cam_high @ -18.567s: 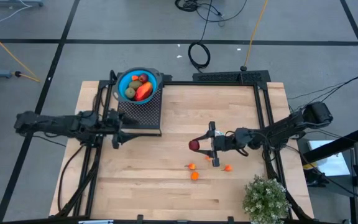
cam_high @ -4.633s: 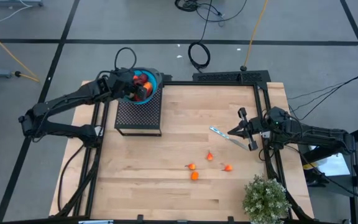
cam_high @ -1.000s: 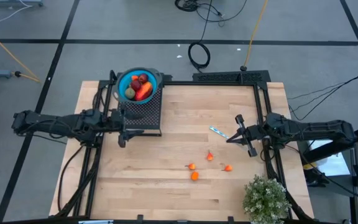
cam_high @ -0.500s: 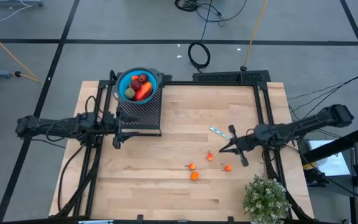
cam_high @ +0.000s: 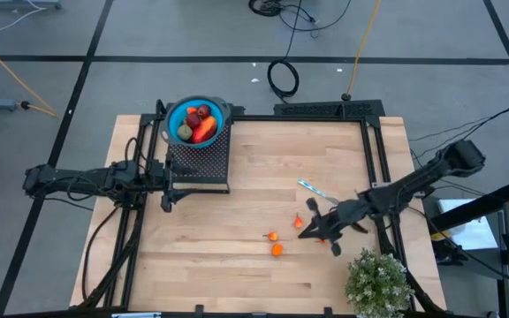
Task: Pick & Place Fruit
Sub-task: Put the orange into the blue strainer bowl on the shelf
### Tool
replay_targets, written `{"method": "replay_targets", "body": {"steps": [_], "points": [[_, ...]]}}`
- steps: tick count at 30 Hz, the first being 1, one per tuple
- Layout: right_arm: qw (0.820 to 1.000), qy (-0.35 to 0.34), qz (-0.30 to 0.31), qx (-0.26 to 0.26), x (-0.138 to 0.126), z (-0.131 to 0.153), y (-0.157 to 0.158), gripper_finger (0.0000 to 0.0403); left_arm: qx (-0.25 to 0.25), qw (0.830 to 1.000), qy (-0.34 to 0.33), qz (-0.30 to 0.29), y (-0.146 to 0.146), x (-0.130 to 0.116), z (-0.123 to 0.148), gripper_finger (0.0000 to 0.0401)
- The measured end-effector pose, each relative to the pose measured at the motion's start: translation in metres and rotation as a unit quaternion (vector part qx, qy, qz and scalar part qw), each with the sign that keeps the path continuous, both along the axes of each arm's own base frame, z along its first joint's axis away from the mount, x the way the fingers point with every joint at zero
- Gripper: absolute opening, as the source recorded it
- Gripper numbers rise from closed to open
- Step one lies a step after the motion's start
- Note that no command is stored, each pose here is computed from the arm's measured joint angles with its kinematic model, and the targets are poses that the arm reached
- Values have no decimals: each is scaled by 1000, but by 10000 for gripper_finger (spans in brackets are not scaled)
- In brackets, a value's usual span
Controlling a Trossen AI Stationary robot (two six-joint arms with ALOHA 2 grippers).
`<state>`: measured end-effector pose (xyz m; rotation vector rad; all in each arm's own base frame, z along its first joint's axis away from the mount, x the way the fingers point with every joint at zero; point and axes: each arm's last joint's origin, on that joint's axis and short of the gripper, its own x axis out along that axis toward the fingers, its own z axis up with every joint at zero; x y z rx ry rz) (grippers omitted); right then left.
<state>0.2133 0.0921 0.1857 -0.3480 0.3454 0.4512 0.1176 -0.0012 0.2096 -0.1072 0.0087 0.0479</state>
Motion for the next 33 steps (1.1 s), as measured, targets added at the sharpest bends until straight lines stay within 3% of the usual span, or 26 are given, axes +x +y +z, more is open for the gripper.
{"method": "replay_targets", "body": {"steps": [7, 14, 26, 33], "points": [[998, 41, 15, -48, 34, -4, 15, 8, 0, 1000, 1, 0, 0, 0, 0, 296], [995, 47, 34, -86, 55, -12, 24, 72, -2, 1000, 3, 0, 0, 0, -1, 296], [993, 58, 57, -91, 59, -17, 29, 221, -1, 1000, 4, 0, 0, 0, -1, 296], [992, 58, 70, -92, 58, -18, 29, 243, -1, 1000, 3, 0, 0, 0, -1, 296]]}}
